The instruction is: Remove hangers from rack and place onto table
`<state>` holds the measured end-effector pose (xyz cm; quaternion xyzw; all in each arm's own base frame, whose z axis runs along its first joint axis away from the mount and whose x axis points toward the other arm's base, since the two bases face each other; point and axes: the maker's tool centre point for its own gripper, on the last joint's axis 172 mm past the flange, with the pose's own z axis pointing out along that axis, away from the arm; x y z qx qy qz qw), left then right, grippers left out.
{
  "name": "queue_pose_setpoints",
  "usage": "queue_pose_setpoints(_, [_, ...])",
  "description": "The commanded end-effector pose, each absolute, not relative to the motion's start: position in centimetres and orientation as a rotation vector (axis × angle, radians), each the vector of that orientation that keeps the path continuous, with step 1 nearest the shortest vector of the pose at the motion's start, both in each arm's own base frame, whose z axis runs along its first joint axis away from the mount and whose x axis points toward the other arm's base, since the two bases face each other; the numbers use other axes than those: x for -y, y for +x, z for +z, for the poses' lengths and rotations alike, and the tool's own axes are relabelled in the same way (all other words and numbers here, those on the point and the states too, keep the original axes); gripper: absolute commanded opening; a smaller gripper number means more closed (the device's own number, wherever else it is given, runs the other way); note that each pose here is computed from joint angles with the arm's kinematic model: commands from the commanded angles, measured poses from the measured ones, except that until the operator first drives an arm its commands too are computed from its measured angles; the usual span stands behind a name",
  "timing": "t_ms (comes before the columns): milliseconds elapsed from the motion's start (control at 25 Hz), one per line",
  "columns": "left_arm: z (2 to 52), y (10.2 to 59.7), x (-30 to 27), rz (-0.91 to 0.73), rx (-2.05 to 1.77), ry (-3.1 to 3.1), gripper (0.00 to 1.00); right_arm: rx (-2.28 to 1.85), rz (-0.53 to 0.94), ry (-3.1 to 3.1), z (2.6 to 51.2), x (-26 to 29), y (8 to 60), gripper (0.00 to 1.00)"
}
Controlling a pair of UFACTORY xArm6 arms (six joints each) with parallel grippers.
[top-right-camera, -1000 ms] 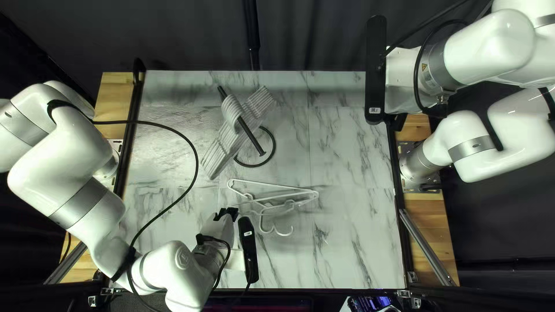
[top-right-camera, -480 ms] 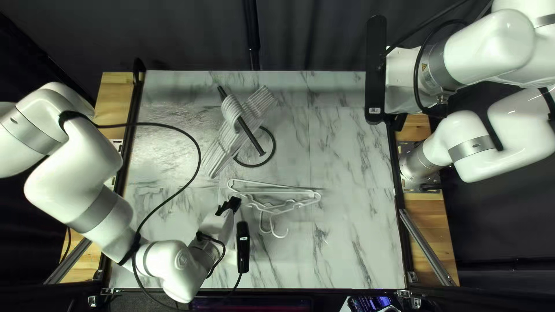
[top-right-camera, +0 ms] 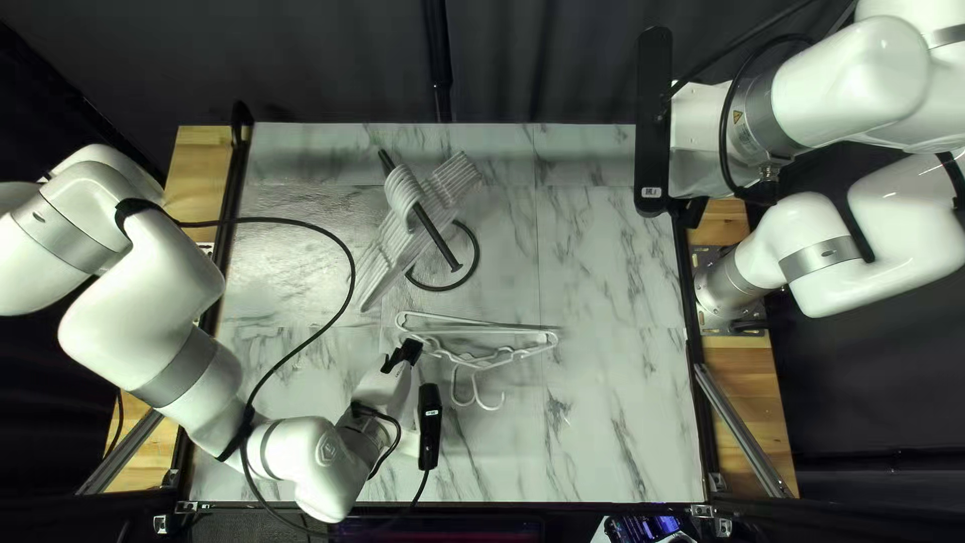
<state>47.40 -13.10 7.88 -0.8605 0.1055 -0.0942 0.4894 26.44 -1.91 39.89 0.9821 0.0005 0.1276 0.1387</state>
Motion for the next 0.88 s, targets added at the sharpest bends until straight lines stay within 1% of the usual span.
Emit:
queue_pose_setpoints(40, [8.2,46.4,12.7,-0.142,-0.212,-2.053,0.0,-0.001,0.369,2.839,39.9,1.9,26.4,1.0])
queue_pose_setpoints(240, [8.9,45.2,12.4,-0.072,-0.159,-1.991,0.0,-0.001,0.369,2.839,39.9,1.9,26.4,1.0])
queue_pose_setpoints(480, [9.2,43.3,11.0,-0.039,-0.115,-1.967,0.0,-0.001,0.369,2.839,39.9,1.9,26.4,1.0])
queue_pose_setpoints(680, [10.2,41.5,10.5,-0.058,-0.095,-1.971,0.0,-0.001,0.369,2.839,39.9,1.9,26.4,1.0])
queue_pose_setpoints(880, [9.9,41.5,10.6,-0.121,-0.094,-1.987,0.0,-0.001,0.369,2.839,39.9,1.9,26.4,1.0])
